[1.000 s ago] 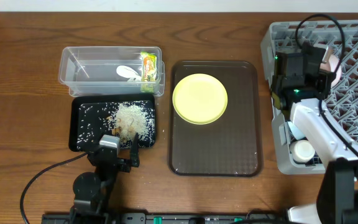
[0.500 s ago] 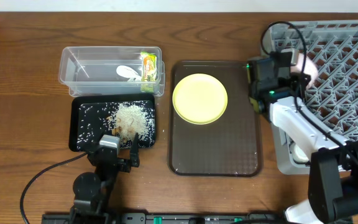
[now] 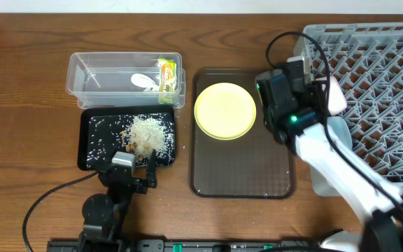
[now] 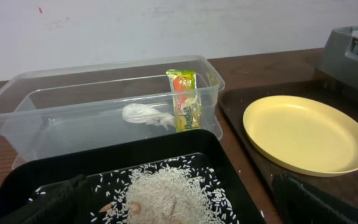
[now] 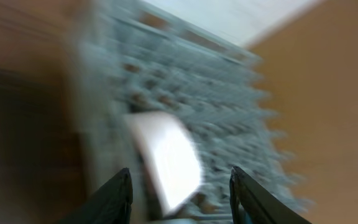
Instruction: Sort waste into correct bins and load items into the dishwasher rack
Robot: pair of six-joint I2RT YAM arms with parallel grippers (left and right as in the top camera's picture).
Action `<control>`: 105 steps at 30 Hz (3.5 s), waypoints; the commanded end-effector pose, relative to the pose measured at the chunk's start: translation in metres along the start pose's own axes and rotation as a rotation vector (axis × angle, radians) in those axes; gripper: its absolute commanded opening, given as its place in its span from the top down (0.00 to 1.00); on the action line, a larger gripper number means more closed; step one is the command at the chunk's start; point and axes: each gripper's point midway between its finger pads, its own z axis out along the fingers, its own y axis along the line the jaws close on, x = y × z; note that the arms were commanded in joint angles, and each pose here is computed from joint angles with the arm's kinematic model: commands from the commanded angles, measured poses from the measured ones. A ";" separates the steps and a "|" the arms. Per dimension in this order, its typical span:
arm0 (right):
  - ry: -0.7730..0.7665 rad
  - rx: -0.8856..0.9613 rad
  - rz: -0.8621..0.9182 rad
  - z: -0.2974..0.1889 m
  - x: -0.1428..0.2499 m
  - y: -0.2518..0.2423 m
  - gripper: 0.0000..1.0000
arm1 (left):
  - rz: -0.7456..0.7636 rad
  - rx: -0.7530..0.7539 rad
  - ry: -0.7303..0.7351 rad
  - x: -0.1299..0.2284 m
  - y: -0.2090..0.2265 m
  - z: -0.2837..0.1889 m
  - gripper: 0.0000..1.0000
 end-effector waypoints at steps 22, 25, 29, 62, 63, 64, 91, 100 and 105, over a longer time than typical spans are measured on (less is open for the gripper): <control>0.678 -0.675 0.491 -0.023 0.118 0.196 0.57 | 0.007 0.008 0.024 0.012 -0.001 0.002 0.06; 0.716 -0.670 0.492 -0.020 0.128 0.202 0.62 | 0.007 0.008 0.024 0.012 -0.001 0.002 0.05; 0.720 -0.660 0.482 -0.017 0.130 0.197 0.95 | 0.007 0.008 0.024 0.012 -0.001 0.002 0.06; 0.060 0.493 0.264 -0.002 0.025 -0.236 0.99 | 0.007 0.008 0.024 0.012 -0.001 0.002 0.06; 0.084 0.504 0.257 0.005 0.030 -0.237 0.99 | 0.007 0.008 0.024 0.012 -0.001 0.002 0.06; 0.105 0.509 0.247 0.011 0.034 -0.236 0.99 | 0.007 0.008 0.024 0.012 -0.001 0.002 0.06; 0.013 0.030 0.157 0.026 0.006 -0.118 0.26 | 0.007 0.008 0.024 0.012 -0.001 0.002 0.06; -0.207 -0.762 0.360 -0.132 -0.022 -0.050 0.01 | 0.007 0.008 0.024 0.012 -0.001 0.002 0.05; -0.311 -1.171 0.335 -0.223 -0.015 -0.041 0.01 | 0.007 0.008 0.024 0.012 -0.001 0.002 0.06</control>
